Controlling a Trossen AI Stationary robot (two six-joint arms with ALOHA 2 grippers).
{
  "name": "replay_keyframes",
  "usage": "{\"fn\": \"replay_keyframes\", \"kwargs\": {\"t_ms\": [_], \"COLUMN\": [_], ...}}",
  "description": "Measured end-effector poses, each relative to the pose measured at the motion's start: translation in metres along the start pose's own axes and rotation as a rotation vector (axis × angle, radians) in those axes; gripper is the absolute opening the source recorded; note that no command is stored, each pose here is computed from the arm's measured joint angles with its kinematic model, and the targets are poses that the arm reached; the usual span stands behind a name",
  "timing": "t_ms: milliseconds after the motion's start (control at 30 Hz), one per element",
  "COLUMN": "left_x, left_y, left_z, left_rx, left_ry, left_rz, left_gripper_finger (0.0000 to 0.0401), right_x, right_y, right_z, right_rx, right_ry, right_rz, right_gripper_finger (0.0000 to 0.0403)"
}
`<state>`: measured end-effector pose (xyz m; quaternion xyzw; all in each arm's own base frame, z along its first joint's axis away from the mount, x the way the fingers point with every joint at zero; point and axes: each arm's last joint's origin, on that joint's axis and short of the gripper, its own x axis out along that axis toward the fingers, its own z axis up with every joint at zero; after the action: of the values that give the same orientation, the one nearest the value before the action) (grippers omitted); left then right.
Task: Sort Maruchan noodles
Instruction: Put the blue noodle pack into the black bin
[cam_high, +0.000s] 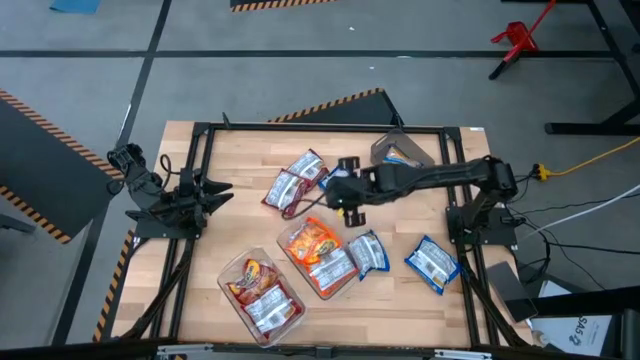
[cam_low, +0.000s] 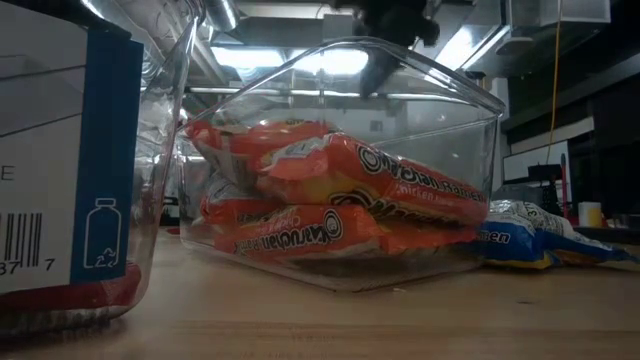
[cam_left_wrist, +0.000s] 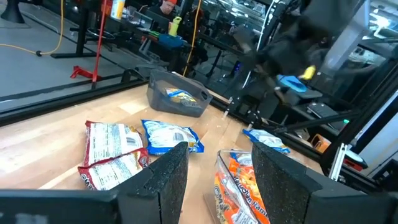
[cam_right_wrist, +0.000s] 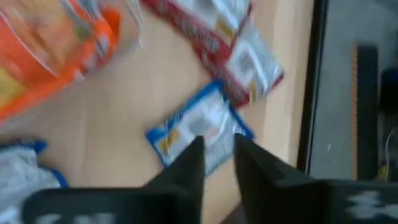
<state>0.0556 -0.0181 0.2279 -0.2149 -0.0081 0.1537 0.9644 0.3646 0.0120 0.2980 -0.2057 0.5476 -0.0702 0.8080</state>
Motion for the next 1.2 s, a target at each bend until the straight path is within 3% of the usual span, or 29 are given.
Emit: {"fn": "replay_keyframes", "kwargs": {"t_ms": [233, 300, 400, 567, 900, 1033, 1200], "left_x": [0.0, 0.0, 0.0, 0.0, 0.0, 0.0, 0.0], "left_y": [0.001, 0.001, 0.001, 0.001, 0.003, 0.003, 0.003], "left_z": [-0.002, -0.002, -0.002, -0.002, -0.001, -0.001, -0.001], "left_rx": [0.023, 0.024, 0.026, 0.034, 0.035, 0.034, 0.034], "left_ry": [0.011, 0.011, 0.012, 0.01, -0.028, -0.028, -0.028], "left_rz": [0.007, 0.007, 0.007, 0.011, 0.076, 0.076, 0.076], "left_gripper_finger": [0.0172, 0.0172, 0.0172, 0.0172, 0.0172, 0.0172, 0.0172], "right_x": [0.054, 0.075, 0.101, 0.129, 0.147, 0.149, 0.149], "right_y": [0.001, 0.003, 0.006, 0.013, 0.022, 0.022, 0.022], "right_z": [-0.032, -0.043, -0.06, -0.085, -0.104, -0.106, -0.105], "right_rx": [0.076, 0.095, 0.122, 0.139, 0.164, 0.212, 0.272], "right_ry": [0.085, 0.076, 0.035, 0.014, -0.022, -0.02, -0.032], "right_rz": [0.11, 0.141, 0.203, 0.203, 0.01, -0.02, -0.014], "right_gripper_finger": [0.0247, 0.0279, 0.0292, 0.0273, 0.0242, 0.0176, 0.005]}}
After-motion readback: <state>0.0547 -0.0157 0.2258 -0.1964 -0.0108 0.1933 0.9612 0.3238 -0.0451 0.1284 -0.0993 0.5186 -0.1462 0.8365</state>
